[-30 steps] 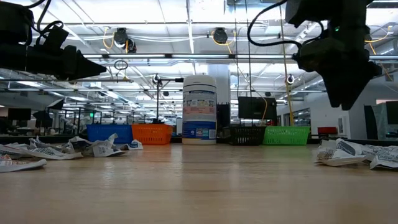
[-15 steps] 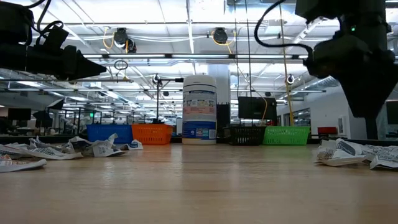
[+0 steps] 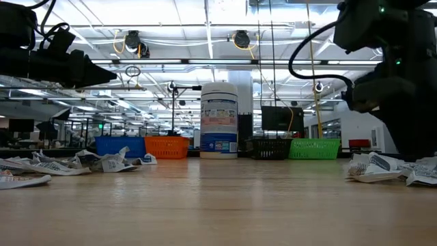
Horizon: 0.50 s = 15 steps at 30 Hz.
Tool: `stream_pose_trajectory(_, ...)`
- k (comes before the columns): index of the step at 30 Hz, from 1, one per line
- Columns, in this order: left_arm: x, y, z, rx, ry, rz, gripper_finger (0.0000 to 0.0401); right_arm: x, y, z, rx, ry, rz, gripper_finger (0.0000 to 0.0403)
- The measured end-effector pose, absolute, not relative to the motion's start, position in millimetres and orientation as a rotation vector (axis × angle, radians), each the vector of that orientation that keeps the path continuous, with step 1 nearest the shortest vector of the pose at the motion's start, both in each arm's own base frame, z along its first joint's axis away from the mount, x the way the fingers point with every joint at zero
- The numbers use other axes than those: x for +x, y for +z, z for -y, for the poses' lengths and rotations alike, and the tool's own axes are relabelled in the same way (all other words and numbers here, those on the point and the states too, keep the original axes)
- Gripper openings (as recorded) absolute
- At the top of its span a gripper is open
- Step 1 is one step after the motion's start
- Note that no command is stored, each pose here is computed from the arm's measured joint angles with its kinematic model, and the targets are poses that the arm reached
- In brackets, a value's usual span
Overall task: Pick & Place First Aid Supplies
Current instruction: Put the towelette pack into the black bin
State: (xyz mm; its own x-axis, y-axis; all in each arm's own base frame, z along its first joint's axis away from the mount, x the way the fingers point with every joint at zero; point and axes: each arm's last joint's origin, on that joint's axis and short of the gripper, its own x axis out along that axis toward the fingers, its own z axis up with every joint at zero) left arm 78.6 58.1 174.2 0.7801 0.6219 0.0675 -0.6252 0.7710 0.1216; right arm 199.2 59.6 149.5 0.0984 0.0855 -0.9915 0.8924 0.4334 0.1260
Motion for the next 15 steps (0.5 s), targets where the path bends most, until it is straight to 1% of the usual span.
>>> stream_pose_trajectory(3, 78.7, 174.1, -58.1, 0.14, 0.676, 0.023, 0.031, 199.7, 147.7, -59.8, 0.975, -0.75, -1.336, 0.0153)
stream_pose_trajectory(5, 78.6, 174.1, -58.1, 0.14, 0.676, 0.024, 0.031, 200.3, 147.8, -59.9, 0.978, -0.745, -1.331, 0.0138)
stream_pose_trajectory(8, 78.7, 174.1, -58.0, 0.14, 0.676, 0.023, 0.031, 200.6, 147.8, -60.0, 0.978, -0.743, -1.33, 0.0096)
stream_pose_trajectory(12, 78.6, 174.2, -58.1, 0.14, 0.676, 0.024, 0.031, 200.5, 147.6, -59.8, 0.963, -0.736, -1.331, 0.0019)
stream_pose_trajectory(13, 78.6, 174.2, -58.1, 0.14, 0.676, 0.024, 0.031, 200.4, 147.6, -59.7, 0.954, -0.732, -1.331, 0.0011)
stream_pose_trajectory(15, 78.6, 174.1, -58.0, 0.14, 0.676, 0.024, 0.031, 200.1, 148.5, -58.5, 0.943, -0.741, -1.338, 0.001)
